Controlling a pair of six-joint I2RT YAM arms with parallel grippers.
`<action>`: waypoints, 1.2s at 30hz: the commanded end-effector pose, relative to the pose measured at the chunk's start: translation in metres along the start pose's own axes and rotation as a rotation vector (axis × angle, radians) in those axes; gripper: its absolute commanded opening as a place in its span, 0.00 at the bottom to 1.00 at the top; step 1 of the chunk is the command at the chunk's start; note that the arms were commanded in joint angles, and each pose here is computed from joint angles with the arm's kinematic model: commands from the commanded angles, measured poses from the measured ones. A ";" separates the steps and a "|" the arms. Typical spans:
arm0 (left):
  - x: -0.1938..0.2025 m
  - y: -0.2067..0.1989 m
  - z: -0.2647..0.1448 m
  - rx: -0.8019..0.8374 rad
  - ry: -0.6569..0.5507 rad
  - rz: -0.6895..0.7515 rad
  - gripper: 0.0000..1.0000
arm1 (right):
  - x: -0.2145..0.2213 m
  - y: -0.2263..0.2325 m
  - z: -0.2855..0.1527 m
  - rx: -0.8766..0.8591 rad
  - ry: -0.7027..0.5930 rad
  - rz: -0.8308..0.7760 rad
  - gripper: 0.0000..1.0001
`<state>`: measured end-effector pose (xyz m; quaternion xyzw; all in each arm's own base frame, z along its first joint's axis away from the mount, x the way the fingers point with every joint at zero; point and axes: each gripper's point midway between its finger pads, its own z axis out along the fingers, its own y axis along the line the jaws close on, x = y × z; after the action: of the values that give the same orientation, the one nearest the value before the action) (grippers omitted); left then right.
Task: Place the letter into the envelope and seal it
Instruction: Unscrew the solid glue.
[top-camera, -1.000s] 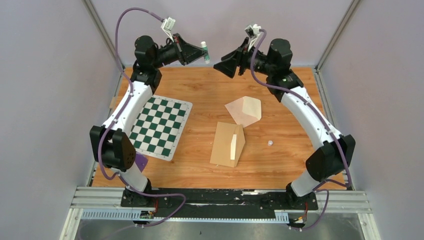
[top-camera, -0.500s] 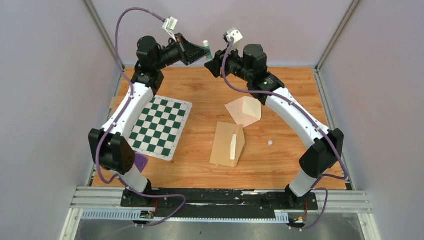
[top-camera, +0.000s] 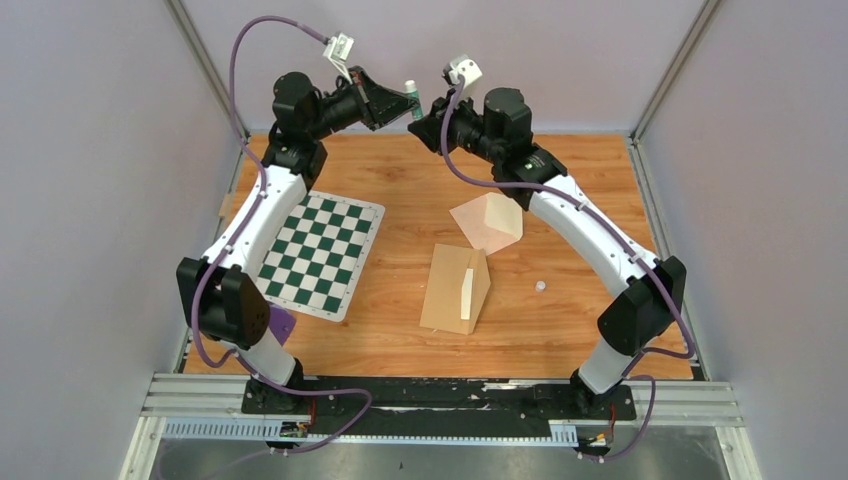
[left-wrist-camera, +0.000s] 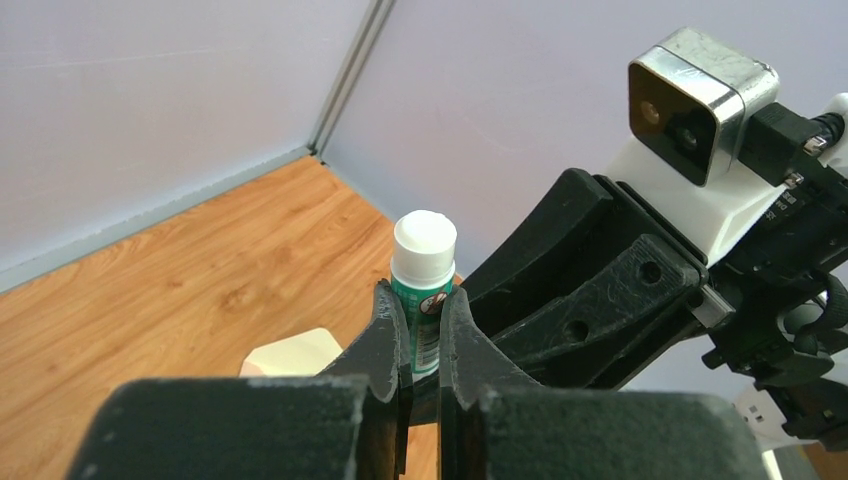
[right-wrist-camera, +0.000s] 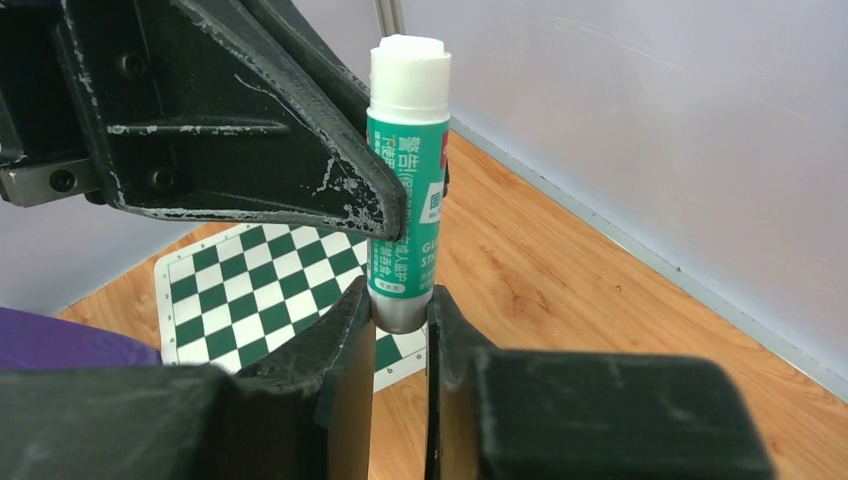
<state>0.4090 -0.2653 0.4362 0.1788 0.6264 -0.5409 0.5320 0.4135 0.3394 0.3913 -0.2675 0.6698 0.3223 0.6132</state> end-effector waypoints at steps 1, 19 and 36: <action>-0.015 -0.021 -0.003 0.042 -0.030 0.048 0.00 | -0.027 0.005 -0.008 -0.021 -0.074 -0.040 0.00; -0.008 -0.017 0.004 0.081 -0.005 0.011 0.21 | -0.027 0.021 -0.025 -0.248 -0.096 0.083 0.00; -0.007 -0.021 0.004 0.106 -0.001 0.004 0.48 | -0.029 0.018 -0.020 -0.270 -0.099 0.176 0.00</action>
<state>0.3997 -0.2734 0.4374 0.1964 0.6142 -0.5712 0.5079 0.3936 0.3349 0.3999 -0.2684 0.6370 0.4627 0.5551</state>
